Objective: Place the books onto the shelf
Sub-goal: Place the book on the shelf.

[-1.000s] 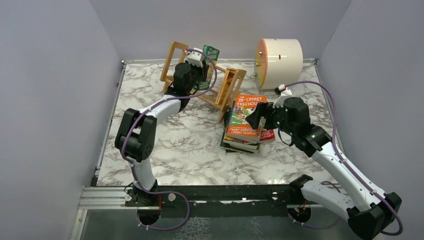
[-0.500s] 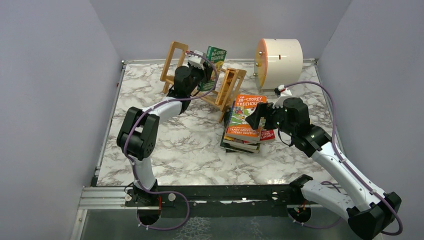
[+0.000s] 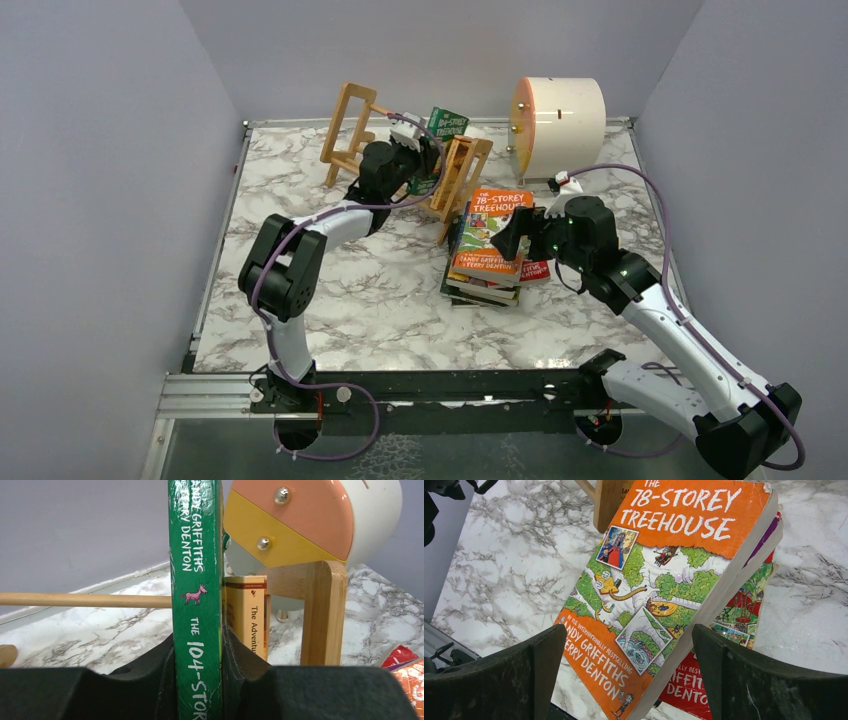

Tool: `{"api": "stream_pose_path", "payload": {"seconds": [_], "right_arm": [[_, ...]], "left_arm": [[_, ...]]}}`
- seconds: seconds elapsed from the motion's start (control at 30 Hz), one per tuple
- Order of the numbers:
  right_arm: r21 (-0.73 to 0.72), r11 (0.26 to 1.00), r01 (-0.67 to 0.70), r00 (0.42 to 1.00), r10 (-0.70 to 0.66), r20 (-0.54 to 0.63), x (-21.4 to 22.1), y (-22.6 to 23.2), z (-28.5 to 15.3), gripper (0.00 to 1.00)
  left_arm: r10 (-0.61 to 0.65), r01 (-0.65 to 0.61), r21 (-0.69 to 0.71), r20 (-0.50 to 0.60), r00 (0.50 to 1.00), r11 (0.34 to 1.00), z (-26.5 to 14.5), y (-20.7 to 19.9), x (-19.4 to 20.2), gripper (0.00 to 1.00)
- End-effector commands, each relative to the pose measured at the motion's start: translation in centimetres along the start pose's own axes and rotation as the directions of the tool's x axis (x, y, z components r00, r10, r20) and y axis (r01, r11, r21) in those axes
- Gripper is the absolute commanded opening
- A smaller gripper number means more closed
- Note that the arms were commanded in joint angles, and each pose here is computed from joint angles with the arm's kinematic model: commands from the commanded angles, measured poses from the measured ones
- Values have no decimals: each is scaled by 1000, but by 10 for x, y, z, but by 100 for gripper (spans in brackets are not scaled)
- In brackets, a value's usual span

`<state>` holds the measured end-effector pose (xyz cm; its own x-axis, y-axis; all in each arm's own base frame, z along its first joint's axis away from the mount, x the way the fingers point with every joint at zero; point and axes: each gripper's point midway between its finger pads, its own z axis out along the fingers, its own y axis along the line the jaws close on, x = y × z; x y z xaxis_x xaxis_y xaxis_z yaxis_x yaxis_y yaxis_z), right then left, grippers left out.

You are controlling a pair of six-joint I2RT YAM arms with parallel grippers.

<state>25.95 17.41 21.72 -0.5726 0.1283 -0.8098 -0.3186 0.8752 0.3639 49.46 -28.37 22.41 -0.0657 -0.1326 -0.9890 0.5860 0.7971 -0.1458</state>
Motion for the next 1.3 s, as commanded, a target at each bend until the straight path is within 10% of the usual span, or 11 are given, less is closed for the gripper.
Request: {"api": "stream_pose_path", "payload": {"seconds": [0.0, 0.87, 1.27], "right_arm": [[14, 1000, -9, 1000, 9, 12, 1, -2, -1, 95], [14, 1000, -14, 1000, 13, 8, 2, -2, -4, 95], [9, 1000, -13, 1000, 13, 8, 2, -2, -3, 95]], "left_arm": [[0, -7, 66, 101, 995, 998, 7, -20, -24, 0], [-37, 28, 142, 65, 997, 989, 17, -46, -6, 0], [-73, 62, 193, 52, 996, 979, 13, -57, -7, 36]]}}
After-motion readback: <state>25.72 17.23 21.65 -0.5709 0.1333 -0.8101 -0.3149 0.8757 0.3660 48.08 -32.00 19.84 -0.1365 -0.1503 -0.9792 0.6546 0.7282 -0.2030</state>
